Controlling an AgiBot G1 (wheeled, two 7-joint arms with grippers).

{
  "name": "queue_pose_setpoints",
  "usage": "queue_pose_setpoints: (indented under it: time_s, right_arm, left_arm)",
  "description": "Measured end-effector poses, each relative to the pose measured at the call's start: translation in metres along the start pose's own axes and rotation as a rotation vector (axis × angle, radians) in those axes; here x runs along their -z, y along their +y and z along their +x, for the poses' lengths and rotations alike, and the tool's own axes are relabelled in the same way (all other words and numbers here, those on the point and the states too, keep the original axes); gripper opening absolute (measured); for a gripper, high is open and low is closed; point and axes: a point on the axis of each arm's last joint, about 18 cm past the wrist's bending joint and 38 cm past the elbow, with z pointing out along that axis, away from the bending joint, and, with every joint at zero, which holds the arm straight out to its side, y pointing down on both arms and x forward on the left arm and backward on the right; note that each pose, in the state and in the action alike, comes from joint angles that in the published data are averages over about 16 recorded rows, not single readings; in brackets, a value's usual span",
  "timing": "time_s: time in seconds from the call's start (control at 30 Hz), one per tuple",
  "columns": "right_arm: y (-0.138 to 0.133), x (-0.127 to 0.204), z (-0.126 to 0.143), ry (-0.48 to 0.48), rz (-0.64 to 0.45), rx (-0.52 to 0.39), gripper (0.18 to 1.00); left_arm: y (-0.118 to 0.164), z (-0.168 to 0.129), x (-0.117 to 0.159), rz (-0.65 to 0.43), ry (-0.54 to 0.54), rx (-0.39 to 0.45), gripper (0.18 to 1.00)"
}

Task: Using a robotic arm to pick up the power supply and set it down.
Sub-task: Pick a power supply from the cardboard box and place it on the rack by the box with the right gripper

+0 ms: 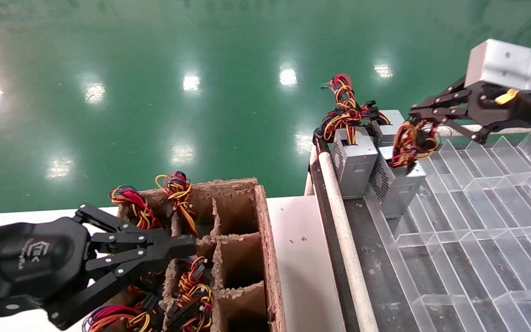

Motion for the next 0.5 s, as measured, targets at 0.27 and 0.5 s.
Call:
queue_pose_setpoints:
  time_s: [0.27,0.5]
  right_arm:
    - [0.0004,0.0015,0.0009,0.012,-0.024,0.001,0.192]
    - [-0.0008,0.0057,0.0007,0.022,-0.043,-0.011,0.192]
  left_arm:
    - [0.0000,0.0000,0.0000,0.000,0.000,0.000,0.191]
    - [0.0000,0.0000,0.0000,0.000,0.000,0.000,0.191]
